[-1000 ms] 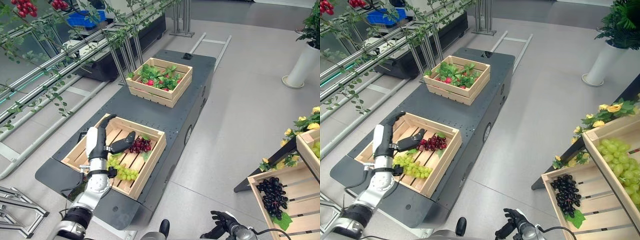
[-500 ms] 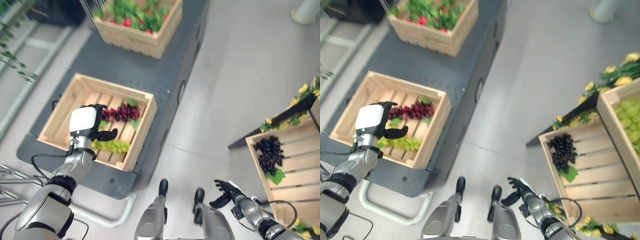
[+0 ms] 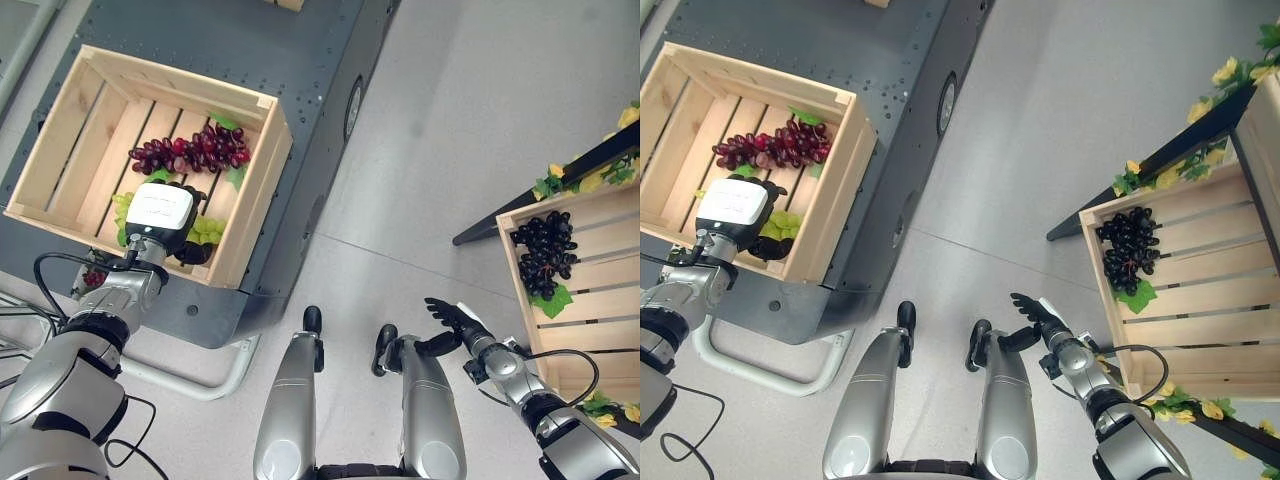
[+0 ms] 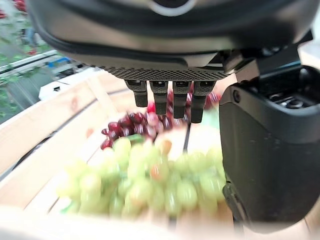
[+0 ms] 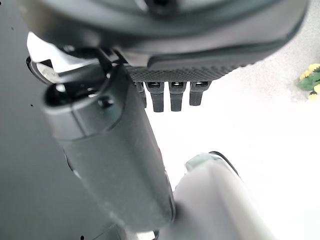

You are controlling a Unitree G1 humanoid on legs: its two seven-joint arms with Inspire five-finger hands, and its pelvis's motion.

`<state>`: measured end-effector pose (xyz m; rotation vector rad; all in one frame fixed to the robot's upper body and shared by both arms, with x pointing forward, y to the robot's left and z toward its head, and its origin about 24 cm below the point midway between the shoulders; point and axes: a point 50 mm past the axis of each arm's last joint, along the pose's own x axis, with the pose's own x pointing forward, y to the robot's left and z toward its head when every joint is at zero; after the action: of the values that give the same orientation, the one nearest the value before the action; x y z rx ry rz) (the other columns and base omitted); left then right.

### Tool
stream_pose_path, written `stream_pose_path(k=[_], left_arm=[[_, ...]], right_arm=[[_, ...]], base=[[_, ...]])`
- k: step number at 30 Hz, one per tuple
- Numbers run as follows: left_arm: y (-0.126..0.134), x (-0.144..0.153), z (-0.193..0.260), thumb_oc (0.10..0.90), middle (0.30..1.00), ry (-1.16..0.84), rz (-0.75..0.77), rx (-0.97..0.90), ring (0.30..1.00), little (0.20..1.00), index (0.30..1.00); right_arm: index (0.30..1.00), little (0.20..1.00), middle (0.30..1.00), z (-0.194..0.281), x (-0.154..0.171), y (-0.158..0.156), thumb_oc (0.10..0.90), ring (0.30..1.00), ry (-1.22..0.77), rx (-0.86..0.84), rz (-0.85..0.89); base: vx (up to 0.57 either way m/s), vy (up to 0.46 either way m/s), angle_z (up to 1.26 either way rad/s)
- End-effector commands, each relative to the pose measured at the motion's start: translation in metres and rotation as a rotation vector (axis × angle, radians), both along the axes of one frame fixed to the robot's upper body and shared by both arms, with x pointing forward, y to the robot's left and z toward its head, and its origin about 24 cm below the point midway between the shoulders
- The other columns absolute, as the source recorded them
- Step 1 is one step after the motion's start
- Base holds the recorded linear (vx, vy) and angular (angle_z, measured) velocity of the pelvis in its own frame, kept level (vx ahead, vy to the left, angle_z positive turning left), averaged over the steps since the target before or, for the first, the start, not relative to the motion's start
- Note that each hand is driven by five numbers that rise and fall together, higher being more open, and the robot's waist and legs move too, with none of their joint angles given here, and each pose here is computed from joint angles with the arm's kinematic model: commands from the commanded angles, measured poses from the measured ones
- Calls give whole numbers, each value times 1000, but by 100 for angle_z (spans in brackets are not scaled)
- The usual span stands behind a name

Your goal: Pick up the fruits from the basket on one side to the basket on the other side

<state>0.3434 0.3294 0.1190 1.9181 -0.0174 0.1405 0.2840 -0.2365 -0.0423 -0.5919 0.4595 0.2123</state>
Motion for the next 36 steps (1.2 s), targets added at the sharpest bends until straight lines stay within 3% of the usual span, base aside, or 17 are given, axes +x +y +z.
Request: stream_pose_path(k=[1, 11, 20, 36], left_arm=[[29, -2, 57, 800, 900, -152, 88, 82, 900, 900, 900], [29, -8, 70, 800, 900, -144, 53, 132, 900, 900, 900], [19, 0, 93, 800, 900, -135, 41, 217, 900, 900, 900], [28, 12, 88, 800, 900, 47, 217, 317, 900, 900, 900]], right_arm=[[900, 900, 900, -10, -19, -14, 800, 900, 56, -3, 2], [900, 900, 900, -15, -30, -21, 800, 900, 76, -10, -11], [900, 900, 900, -10, -22, -9, 800, 900, 46, 34, 7], [900, 900, 900, 7, -3, 0, 800, 900, -56, 88, 15]], base=[[0, 0, 0], [27, -1, 5], [5, 15, 5], [-3, 32, 1]])
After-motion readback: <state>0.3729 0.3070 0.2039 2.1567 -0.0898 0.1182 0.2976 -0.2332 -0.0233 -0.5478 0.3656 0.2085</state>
